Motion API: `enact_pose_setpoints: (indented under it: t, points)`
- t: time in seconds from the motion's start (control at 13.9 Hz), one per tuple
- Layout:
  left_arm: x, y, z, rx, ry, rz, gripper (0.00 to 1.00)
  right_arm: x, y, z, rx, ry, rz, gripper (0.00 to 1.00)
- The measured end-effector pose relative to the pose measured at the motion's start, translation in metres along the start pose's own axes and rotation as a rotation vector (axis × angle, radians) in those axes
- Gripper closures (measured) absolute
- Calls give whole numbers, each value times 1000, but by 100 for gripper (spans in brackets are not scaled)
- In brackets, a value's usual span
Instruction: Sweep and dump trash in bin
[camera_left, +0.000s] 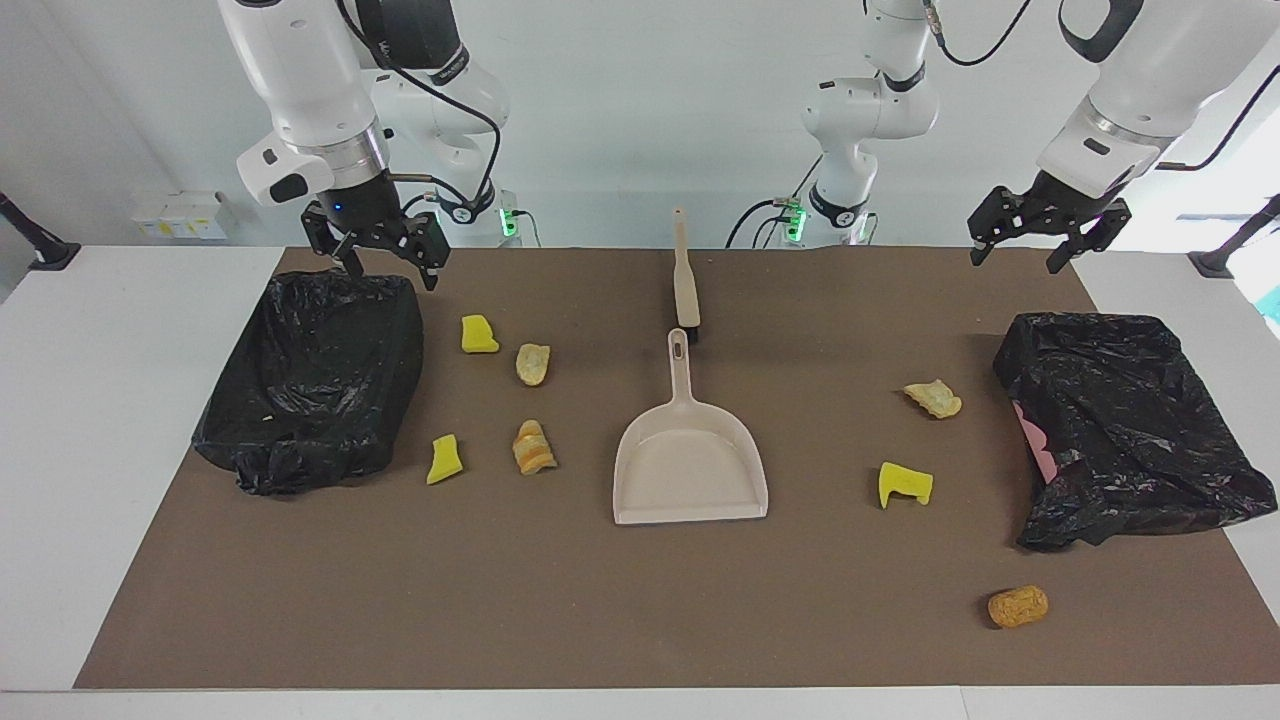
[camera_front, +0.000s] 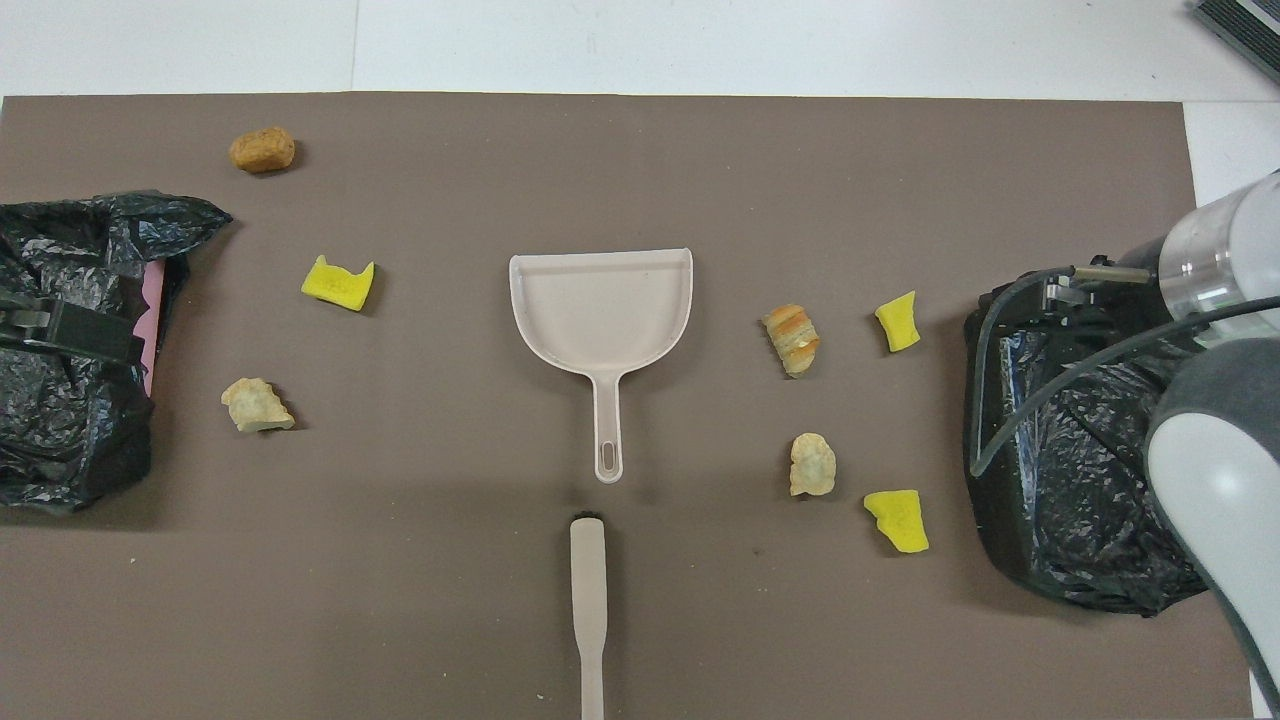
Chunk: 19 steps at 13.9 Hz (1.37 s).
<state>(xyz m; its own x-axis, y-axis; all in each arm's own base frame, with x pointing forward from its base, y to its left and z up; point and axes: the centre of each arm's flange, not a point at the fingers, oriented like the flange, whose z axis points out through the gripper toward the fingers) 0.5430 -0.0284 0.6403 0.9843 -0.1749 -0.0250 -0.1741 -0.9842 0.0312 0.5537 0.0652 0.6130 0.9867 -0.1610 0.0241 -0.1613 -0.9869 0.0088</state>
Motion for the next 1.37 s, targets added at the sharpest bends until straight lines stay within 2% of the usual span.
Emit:
enact_pose_setpoints:
  t: [1.08,1.37]
  points:
    - [-5,6,3,-1,-15,10,0,1,3,0,1,-1,6,0]
    - [-8,40,26,-8,-65,75,0,1,3,0,1,-1,6,0]
